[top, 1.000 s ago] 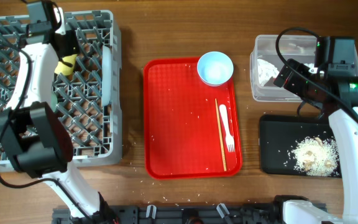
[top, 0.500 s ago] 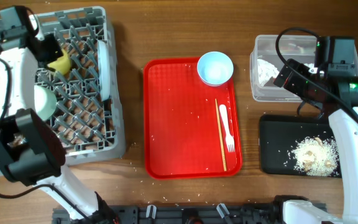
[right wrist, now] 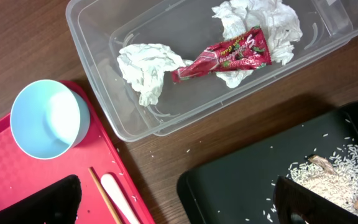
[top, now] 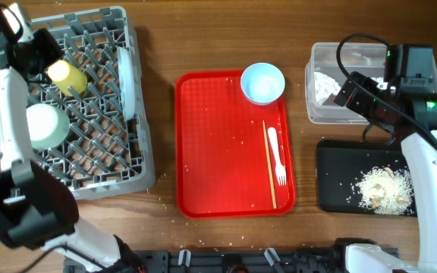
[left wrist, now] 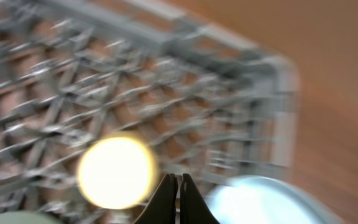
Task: Sort waste into correct bins and load items into the dishwasher rack
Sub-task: 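Reach the left gripper to the light-blue bowl and grasp its rim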
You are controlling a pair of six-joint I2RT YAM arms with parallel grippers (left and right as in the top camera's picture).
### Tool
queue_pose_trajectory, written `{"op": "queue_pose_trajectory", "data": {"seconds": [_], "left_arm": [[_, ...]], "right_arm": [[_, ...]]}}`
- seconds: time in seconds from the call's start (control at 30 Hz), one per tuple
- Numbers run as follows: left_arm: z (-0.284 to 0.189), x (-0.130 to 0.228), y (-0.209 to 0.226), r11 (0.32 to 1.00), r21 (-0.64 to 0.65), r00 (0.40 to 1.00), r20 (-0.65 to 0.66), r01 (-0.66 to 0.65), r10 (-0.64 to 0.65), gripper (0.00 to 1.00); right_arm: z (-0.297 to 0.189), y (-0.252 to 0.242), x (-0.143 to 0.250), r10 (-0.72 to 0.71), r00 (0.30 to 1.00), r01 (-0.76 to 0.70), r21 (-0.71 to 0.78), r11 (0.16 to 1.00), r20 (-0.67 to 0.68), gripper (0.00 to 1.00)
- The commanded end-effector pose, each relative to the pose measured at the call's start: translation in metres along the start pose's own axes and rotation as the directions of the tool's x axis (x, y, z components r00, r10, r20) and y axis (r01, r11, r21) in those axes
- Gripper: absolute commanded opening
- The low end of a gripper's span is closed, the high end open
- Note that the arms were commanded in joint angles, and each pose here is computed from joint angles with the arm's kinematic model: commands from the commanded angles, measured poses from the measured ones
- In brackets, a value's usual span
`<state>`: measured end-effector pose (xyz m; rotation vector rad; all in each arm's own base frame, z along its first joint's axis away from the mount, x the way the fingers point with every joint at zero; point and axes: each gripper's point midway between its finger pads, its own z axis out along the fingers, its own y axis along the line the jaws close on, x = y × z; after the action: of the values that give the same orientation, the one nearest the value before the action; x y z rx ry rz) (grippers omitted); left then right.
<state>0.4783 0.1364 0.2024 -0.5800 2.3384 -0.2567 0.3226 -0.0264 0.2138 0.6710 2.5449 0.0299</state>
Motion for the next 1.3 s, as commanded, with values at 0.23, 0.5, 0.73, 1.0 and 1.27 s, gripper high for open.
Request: {"op": "queue_pose_trajectory", "data": {"seconds": [0.23,0.5,0.73,1.0,1.27], "left_arm": [[-0.046,0.103,-0.107,0.969,0.247,0.932,-0.355,0.019,0.073,0.39],[-0.107,0.113,-0.134,0.953,0.301,0.940,-0.312,-0.039,0.137,0.40],[-0.118,0.194,-0.256,0.801,0.525,0.830,-0.281,-0.288,0.482,0.61],[-0.031,0.273,-0.382,0.627,0.534,0.735,-0.016,-0.567,0.678,0.73],[0.047,0.368,-0.396,0.314,0.563,0.439,0.098,-0.764,0.893,0.74]], "right_arm": [[-0.006,0.000,-0.005,-0.007,1.000,0.007,-0.007,1.000,0.023,1.00],[-0.006,0.000,-0.005,-0.007,1.000,0.007,-0.007,1.000,0.023,1.00],[-0.006,0.000,-0.005,-0.007,1.000,0.008,-0.007,1.000,0.023,1.00],[-0.006,0.000,-0.005,-0.007,1.000,0.007,-0.007,1.000,0.023,1.00],[-0.006,0.000,-0.005,-0.007,1.000,0.007,-0.007,1.000,0.023,1.00]]}}
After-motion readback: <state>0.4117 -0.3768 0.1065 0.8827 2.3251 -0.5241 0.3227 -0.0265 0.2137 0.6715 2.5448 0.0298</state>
